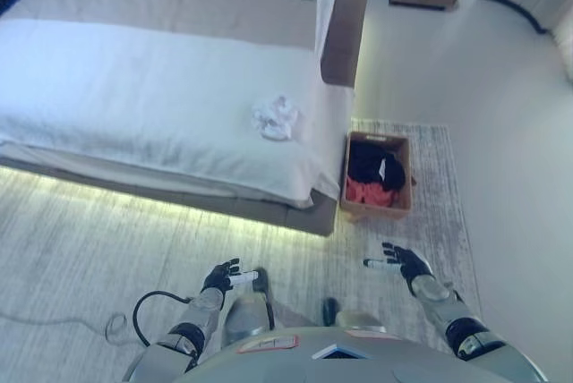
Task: Put the clothes on the bed into the basket.
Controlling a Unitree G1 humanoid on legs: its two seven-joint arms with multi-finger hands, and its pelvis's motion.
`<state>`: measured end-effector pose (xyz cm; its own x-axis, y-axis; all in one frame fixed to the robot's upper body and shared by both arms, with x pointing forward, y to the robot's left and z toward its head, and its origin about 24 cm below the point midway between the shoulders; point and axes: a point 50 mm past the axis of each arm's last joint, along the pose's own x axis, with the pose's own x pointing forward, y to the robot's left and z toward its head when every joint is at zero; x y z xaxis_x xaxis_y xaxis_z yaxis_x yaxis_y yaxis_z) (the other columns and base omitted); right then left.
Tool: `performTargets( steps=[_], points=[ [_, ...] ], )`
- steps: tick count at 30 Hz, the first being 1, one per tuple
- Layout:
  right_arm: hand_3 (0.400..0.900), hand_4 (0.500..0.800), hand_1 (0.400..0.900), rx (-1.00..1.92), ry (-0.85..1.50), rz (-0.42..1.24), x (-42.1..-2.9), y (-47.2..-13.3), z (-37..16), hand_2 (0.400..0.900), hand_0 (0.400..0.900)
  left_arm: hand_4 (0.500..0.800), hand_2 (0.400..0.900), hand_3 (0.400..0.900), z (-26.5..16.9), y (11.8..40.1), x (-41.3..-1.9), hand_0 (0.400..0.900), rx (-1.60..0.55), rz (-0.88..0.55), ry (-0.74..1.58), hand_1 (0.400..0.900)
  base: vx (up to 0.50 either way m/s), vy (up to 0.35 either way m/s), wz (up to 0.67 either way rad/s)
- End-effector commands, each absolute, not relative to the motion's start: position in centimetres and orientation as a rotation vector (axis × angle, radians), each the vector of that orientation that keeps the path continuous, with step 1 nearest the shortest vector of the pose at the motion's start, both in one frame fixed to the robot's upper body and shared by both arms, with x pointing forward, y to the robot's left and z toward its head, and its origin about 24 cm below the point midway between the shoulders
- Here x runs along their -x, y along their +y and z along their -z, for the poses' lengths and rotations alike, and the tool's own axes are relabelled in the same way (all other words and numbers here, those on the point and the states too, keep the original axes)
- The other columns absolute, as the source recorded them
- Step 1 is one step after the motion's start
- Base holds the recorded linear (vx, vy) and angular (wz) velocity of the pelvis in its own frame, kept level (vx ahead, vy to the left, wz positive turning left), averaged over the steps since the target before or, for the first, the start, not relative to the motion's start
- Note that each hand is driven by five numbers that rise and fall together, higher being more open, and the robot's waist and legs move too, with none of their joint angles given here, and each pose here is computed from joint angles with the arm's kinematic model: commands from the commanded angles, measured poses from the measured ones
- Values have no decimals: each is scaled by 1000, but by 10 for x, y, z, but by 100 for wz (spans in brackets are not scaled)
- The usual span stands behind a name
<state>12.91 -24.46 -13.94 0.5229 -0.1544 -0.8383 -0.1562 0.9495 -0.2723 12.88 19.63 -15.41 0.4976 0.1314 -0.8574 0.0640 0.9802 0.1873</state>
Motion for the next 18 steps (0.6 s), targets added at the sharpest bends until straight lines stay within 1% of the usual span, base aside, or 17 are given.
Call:
performTargets(
  steps=[1,6,9,11,12,14,18],
  points=[
    [900,800,900,290,850,-16,-169,-231,123,900,900,800,900,900,132,219,-165,900,-280,-49,883,900,327,294,0],
    [900,800,900,265,767,-50,-185,-215,114,900,900,800,900,900,128,225,-171,900,-299,-53,872,900,234,284,7],
    [900,800,900,297,684,-69,-203,-208,101,900,900,800,900,900,124,228,-181,900,-318,-67,856,900,233,119,3],
    [900,800,900,353,630,-74,-215,-208,92,900,900,800,900,900,122,225,-186,900,-323,-64,844,900,197,-4,10],
    [900,800,900,428,565,-75,-231,-210,79,900,900,800,900,900,120,223,-192,900,-331,-70,824,900,139,-56,8],
    [900,800,900,470,535,-67,-239,-213,73,900,900,800,900,900,118,223,-195,900,-339,-74,812,900,91,-101,20],
    [900,800,900,536,451,-11,-267,-222,50,900,900,800,900,900,108,228,-214,900,-353,-98,767,900,179,-205,52]
  ],
)
